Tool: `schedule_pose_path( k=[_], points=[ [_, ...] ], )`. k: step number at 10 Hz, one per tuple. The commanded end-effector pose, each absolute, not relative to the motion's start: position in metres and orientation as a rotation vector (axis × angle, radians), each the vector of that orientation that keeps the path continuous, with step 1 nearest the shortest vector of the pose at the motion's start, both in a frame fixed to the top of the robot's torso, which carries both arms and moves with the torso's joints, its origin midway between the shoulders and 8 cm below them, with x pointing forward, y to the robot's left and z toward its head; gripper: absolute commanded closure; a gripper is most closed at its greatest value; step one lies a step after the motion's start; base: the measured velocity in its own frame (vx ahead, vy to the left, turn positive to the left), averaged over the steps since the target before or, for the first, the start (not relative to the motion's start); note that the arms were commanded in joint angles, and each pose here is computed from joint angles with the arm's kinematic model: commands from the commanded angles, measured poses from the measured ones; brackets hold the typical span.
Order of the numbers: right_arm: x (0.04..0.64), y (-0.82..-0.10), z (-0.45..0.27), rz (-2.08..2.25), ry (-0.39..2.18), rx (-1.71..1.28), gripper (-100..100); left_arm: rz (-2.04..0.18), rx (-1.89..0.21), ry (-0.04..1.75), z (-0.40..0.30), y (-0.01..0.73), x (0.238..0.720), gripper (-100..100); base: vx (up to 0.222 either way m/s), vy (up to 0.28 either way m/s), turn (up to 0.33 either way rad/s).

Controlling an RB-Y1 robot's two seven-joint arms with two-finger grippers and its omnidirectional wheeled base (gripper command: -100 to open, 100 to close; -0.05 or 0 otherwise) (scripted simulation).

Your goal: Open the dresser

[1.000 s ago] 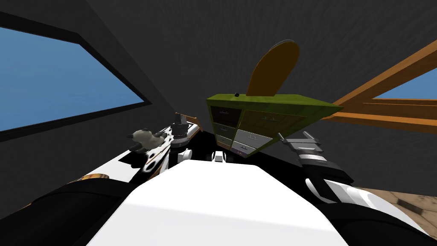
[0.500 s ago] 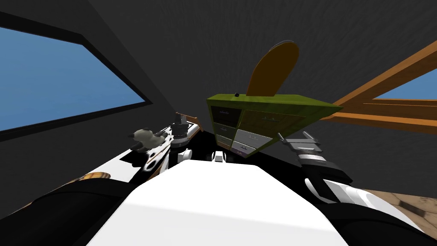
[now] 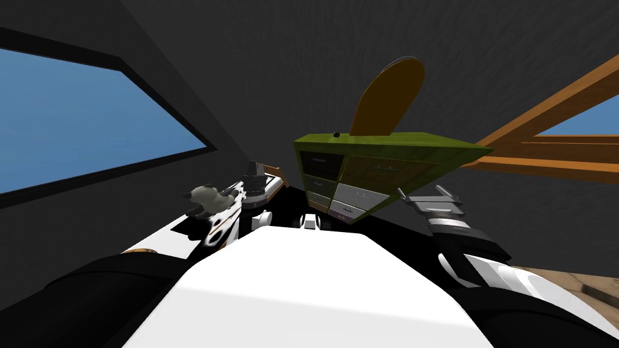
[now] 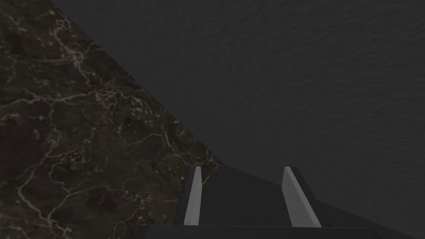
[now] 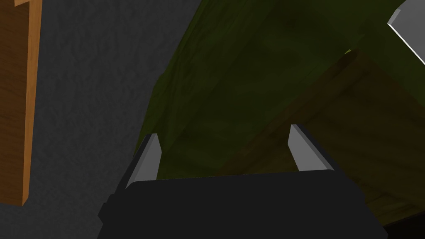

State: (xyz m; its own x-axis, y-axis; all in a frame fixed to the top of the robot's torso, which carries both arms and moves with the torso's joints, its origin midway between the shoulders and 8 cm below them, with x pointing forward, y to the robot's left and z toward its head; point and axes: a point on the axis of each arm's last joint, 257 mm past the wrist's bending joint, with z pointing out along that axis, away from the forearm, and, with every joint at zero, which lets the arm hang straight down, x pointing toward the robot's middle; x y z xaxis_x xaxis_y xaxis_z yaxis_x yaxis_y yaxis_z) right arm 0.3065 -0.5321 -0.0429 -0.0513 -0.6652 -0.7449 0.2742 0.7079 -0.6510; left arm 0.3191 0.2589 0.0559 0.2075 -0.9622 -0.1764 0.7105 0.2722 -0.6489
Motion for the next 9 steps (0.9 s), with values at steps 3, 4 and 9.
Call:
schedule_pose_path(
  k=[3, 4, 9],
  points=[
    [0.314, -0.514, -0.036, -0.808, 1.402, -0.445, -100, -1.229, -0.484, 0.624, 0.056, 0.259, 0.319, 0, -0.001, 0.011, 0.0],
    [0.314, -0.514, -0.036, -0.808, 1.402, -0.445, -100, -1.229, -0.484, 0.624, 0.056, 0.259, 0.319, 0, 0.005, -0.006, 0.006],
    [0.303, -0.536, -0.03, -0.851, 1.427, -0.398, -100, -1.229, -0.484, 0.624, 0.056, 0.259, 0.319, 0, 0.004, 0.003, -0.019]
  ],
)
